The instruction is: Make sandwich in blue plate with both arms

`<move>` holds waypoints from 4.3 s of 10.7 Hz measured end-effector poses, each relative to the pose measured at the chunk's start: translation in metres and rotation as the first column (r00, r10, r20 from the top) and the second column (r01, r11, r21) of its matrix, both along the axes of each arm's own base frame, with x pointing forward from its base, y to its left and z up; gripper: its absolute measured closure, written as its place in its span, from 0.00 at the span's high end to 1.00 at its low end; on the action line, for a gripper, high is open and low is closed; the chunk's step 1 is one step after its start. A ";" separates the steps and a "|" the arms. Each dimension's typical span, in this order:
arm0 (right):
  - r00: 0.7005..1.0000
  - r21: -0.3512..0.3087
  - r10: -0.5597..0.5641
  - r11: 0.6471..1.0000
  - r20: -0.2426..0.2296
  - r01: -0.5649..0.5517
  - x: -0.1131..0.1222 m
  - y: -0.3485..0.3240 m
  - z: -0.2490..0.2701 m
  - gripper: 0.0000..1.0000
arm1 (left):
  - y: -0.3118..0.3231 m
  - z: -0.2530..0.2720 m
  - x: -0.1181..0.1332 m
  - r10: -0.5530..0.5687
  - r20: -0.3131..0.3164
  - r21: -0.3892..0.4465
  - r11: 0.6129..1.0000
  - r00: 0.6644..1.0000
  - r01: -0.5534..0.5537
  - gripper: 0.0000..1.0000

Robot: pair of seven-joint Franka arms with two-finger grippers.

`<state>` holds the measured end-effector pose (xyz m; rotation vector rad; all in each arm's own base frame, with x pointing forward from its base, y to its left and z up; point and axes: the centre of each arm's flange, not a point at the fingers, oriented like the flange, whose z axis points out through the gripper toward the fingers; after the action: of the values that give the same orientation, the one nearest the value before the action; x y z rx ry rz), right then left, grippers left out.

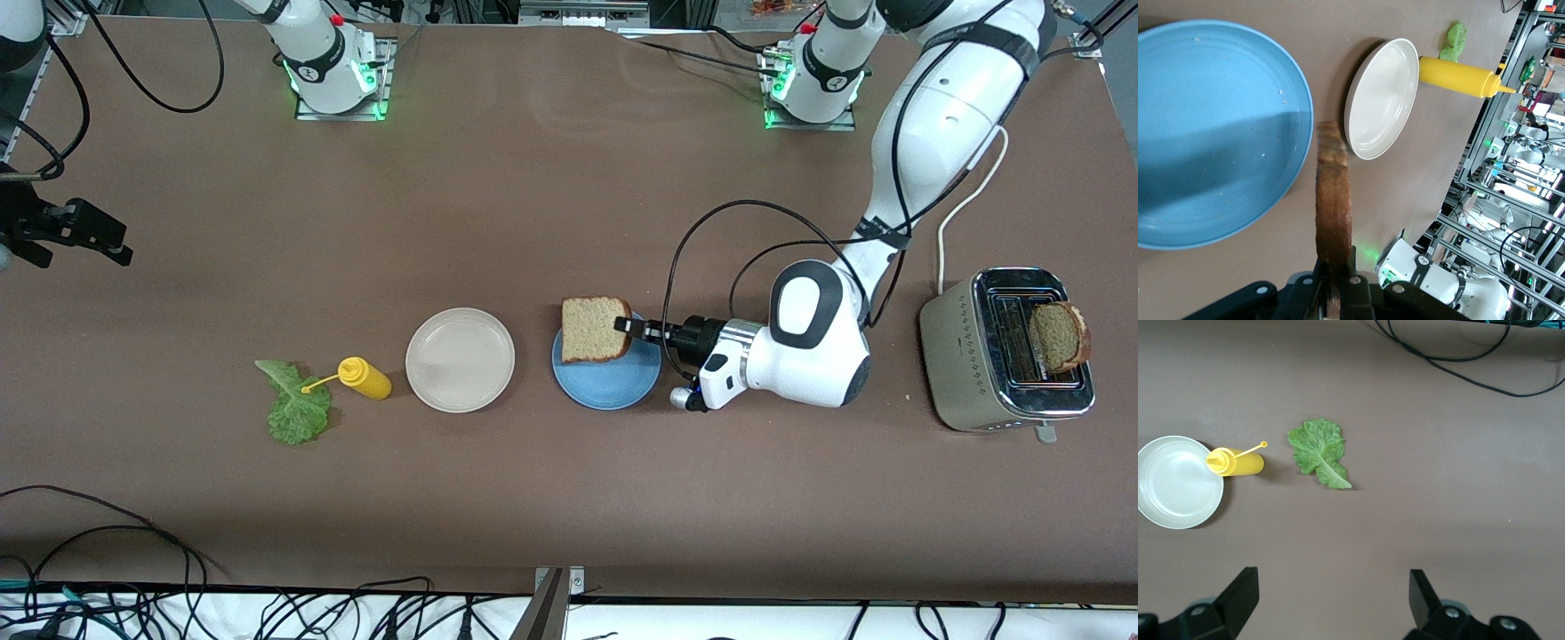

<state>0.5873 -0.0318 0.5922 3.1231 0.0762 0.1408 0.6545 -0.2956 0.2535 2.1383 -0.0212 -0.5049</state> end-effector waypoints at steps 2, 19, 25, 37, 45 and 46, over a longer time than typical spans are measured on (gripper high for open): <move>1.000 0.000 0.000 1.000 0.000 0.000 0.000 0.000 0.000 1.00 | 0.008 -0.017 0.002 -0.005 0.014 -0.008 1.000 1.000 0.005 0.09; 1.000 0.000 0.000 1.000 0.000 0.000 0.000 0.000 0.000 1.00 | 0.088 -0.051 0.036 -0.102 0.360 -0.027 0.992 0.927 0.120 1.00; 1.000 0.000 0.001 1.000 -0.001 -0.001 0.000 0.001 0.000 1.00 | 0.135 0.081 0.039 -0.421 0.391 0.396 0.880 0.818 0.264 1.00; 1.000 0.000 0.002 1.000 -0.006 -0.002 0.000 0.001 -0.001 1.00 | 0.188 0.327 -0.049 -0.534 0.240 0.826 0.551 0.810 0.118 1.00; 1.000 0.002 0.018 1.000 -0.025 -0.018 -0.002 0.011 0.000 1.00 | 0.219 0.331 -0.068 -0.415 0.255 0.773 0.630 0.873 0.073 1.00; 0.999 0.001 0.009 1.000 -0.046 -0.009 0.000 0.007 -0.008 1.00 | 0.212 0.335 -0.082 -0.428 0.252 0.777 0.625 0.868 0.082 1.00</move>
<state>0.5877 -0.0252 0.5841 3.1272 0.0905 0.0688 0.5728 -0.0837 0.5887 3.0747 -0.4562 -0.2042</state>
